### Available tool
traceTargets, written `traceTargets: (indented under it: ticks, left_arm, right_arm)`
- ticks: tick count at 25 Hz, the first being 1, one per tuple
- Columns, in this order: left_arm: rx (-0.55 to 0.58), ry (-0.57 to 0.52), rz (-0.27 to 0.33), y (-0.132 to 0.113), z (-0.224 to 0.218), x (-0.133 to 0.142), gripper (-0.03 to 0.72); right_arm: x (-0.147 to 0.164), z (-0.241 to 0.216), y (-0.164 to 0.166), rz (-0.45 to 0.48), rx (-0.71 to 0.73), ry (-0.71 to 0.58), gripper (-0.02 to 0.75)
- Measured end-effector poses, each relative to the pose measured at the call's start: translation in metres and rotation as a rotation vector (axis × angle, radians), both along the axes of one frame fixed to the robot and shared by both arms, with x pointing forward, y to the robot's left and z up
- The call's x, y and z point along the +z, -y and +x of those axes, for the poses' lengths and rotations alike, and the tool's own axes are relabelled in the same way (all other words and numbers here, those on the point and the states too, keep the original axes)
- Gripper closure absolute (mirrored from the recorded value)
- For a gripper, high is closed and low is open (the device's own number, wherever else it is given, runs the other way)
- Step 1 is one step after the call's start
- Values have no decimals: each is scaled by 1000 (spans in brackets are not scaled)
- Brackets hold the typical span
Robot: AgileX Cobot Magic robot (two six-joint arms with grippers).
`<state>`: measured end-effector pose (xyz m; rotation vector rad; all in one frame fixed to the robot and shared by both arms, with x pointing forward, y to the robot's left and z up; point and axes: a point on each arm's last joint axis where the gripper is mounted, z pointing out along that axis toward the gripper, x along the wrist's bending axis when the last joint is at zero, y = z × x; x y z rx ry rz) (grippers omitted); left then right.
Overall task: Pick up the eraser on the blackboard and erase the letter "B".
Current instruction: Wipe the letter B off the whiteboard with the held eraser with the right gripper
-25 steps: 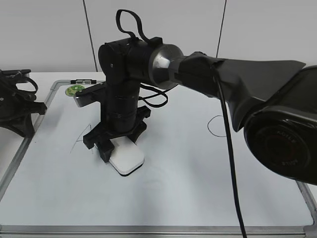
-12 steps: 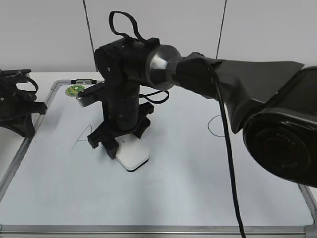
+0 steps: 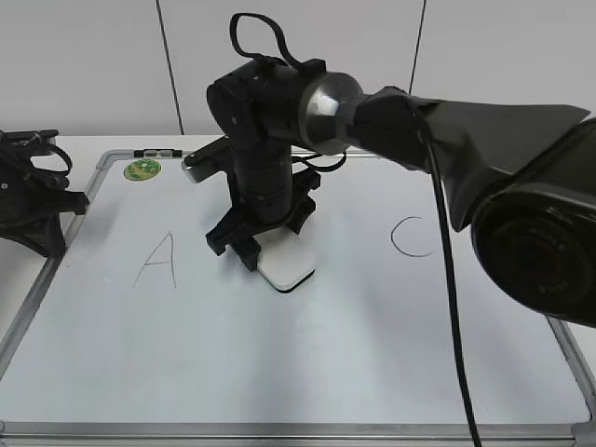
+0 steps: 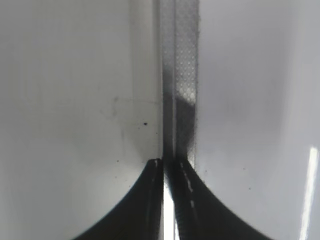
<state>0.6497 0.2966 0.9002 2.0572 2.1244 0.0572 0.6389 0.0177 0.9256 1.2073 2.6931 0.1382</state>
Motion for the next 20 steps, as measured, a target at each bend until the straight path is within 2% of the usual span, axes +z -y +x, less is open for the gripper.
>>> traceTargets:
  ticks: [8, 20]
  left_arm:
    - [1, 2, -2, 0, 0, 0, 636]
    - [2, 4, -1, 0, 0, 0, 633]
  right_arm:
    - [0, 8, 11, -8, -24, 1, 208]
    - [0, 3, 5, 62, 14, -65, 209]
